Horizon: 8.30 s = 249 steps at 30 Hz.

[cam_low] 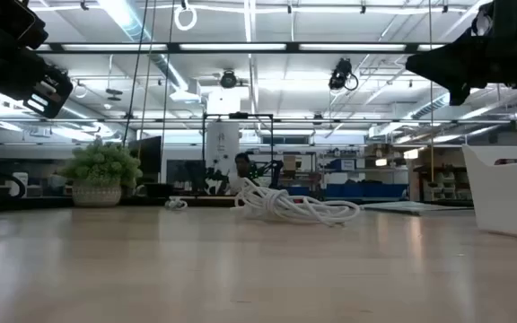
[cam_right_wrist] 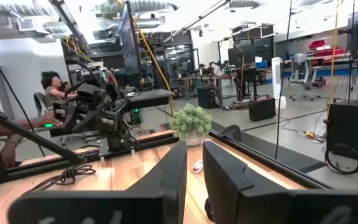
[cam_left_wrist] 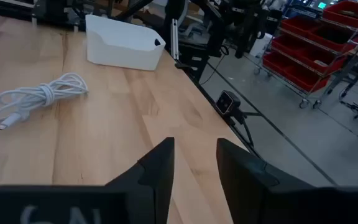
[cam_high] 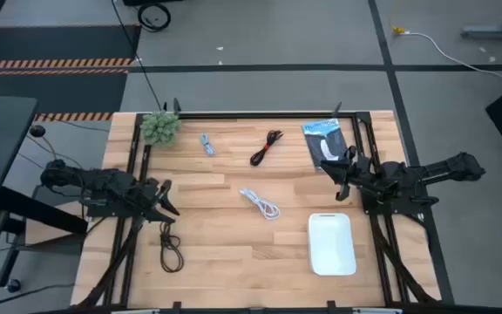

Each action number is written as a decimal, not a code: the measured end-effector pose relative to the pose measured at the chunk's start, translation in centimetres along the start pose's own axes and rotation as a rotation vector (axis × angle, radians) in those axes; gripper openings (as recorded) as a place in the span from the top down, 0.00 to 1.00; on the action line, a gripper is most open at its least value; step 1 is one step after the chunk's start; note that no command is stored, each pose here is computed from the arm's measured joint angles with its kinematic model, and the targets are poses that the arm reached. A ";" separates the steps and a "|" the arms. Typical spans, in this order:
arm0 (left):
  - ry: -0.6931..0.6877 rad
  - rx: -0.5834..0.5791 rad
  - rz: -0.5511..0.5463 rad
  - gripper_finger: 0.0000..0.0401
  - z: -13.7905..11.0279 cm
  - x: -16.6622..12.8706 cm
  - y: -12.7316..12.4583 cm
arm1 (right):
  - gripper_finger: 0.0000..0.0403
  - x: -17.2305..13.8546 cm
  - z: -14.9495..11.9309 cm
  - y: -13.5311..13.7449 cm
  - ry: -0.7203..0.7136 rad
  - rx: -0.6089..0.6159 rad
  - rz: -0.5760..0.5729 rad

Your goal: Pick and place USB-C Cables

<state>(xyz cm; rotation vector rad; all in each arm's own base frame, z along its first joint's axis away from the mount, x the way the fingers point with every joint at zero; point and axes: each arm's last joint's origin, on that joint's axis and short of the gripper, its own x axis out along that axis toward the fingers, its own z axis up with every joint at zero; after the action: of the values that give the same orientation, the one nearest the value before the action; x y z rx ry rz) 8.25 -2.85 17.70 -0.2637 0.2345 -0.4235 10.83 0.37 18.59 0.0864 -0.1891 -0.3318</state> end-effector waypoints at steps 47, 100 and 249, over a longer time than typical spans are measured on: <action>0.000 0.000 0.000 0.68 0.0 0.0 0.0 | 0.85 0.0 0.0 0.0 0.000 0.000 0.000; -0.253 0.239 0.097 0.68 2.3 -0.3 -0.3 | 0.87 5.3 4.0 -0.2 0.137 -0.079 -0.018; -0.245 0.225 0.097 0.68 2.2 -0.3 -0.2 | 0.77 12.9 0.9 15.7 1.064 0.277 -0.110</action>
<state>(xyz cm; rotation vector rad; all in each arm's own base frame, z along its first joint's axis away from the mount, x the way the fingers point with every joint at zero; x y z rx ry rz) 8.53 -2.50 19.85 -0.0809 -0.0412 -0.3150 27.53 10.80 23.51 0.5313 0.8298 -0.3298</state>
